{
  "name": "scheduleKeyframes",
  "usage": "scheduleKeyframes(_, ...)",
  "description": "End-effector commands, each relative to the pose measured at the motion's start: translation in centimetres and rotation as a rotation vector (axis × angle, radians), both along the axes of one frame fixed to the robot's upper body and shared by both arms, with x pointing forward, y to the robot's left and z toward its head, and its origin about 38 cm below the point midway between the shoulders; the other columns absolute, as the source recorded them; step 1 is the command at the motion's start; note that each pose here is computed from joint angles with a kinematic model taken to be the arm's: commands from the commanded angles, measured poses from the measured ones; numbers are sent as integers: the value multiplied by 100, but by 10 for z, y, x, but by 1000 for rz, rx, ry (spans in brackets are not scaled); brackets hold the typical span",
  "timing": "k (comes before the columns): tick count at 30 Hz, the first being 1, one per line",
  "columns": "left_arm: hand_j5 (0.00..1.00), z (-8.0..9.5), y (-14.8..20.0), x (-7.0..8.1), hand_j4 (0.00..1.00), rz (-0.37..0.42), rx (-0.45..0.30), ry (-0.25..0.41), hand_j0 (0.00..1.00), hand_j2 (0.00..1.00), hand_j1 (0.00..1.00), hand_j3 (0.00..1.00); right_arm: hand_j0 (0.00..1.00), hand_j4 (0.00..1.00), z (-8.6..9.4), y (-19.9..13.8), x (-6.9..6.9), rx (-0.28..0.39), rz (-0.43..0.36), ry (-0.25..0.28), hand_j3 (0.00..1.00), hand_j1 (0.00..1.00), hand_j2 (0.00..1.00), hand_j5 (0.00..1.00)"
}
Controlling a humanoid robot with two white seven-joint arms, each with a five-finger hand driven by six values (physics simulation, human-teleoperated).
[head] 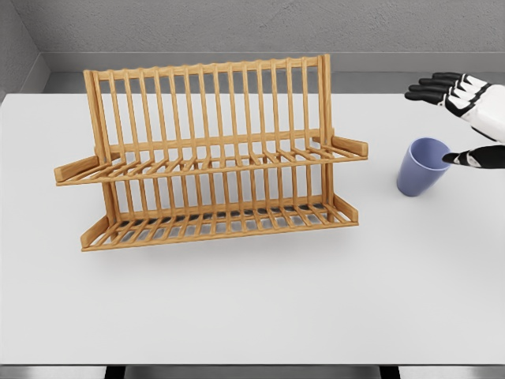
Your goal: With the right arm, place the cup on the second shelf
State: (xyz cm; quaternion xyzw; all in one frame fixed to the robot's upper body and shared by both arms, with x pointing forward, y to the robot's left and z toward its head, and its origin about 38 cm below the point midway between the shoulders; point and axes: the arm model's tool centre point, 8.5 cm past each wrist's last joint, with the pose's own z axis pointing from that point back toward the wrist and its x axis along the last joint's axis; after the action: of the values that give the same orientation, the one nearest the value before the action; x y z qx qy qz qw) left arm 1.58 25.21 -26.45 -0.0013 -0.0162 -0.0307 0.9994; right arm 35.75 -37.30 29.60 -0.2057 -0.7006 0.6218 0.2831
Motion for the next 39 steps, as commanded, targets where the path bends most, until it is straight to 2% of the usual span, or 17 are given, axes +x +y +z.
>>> scheduleKeyframes(1,100,0,0,0,100,0,0,-1,100,100,100,100,100,100,0,0,0,6,0,3,100,100,100,100)
scheduleKeyframes(5,100,0,0,0,100,1,0,1,100,100,100,100,100,100,7,-6,1,3,-16,-12,100,100,100,100)
scheduleKeyframes(6,100,0,0,0,100,0,0,-1,100,100,100,100,100,100,0,-8,-1,-6,-20,13,100,100,100,100)
scheduleKeyframes(7,100,0,0,0,100,0,0,-1,100,100,100,100,100,100,-16,-16,-1,-39,-40,73,100,100,100,100)
scheduleKeyframes(8,100,0,0,0,100,1,0,1,100,100,100,100,100,100,-25,-33,2,-124,-73,162,100,100,100,100)
scheduleKeyframes(11,100,0,0,0,100,1,0,1,100,100,100,100,100,100,-6,-60,-2,-351,-108,276,100,100,100,100)
scheduleKeyframes(12,100,0,0,0,100,-1,0,0,100,100,100,100,100,100,-3,-65,-2,-366,-121,286,100,100,100,100)
scheduleKeyframes(14,100,0,0,0,100,1,0,1,100,100,100,100,100,100,1,-69,-1,-370,-131,284,100,100,100,100)
scheduleKeyframes(16,100,0,0,0,100,1,0,1,100,100,100,100,100,100,0,-87,5,-336,-188,296,100,100,100,100)
scheduleKeyframes(18,100,0,0,0,100,0,0,-1,100,100,100,100,100,100,-6,-93,8,-322,-206,309,100,100,100,100)
scheduleKeyframes(19,100,0,0,0,100,-1,0,1,100,100,100,100,100,100,-15,-88,11,-326,-190,330,100,100,100,100)
scheduleKeyframes(22,100,0,0,0,100,1,0,1,100,100,100,100,100,100,-34,-53,43,-320,-107,360,100,100,100,100)
scheduleKeyframes(24,100,0,0,0,100,1,0,1,100,100,100,100,100,100,-43,-25,55,-343,-36,371,100,100,100,100)
scheduleKeyframes(26,100,0,0,0,100,1,0,1,100,100,100,100,100,100,-43,-25,56,-347,-37,372,100,100,100,100)
scheduleKeyframes(32,100,0,0,0,100,-1,0,1,100,100,100,100,100,100,-24,-45,66,-322,-106,340,100,100,100,100)
scheduleKeyframes(34,100,0,0,0,100,1,0,1,100,100,100,100,100,100,-33,-40,68,-314,-96,357,100,100,100,100)
scheduleKeyframes(39,100,0,0,0,100,-1,0,0,100,100,100,100,100,100,-66,-44,72,-309,-112,442,100,100,100,100)
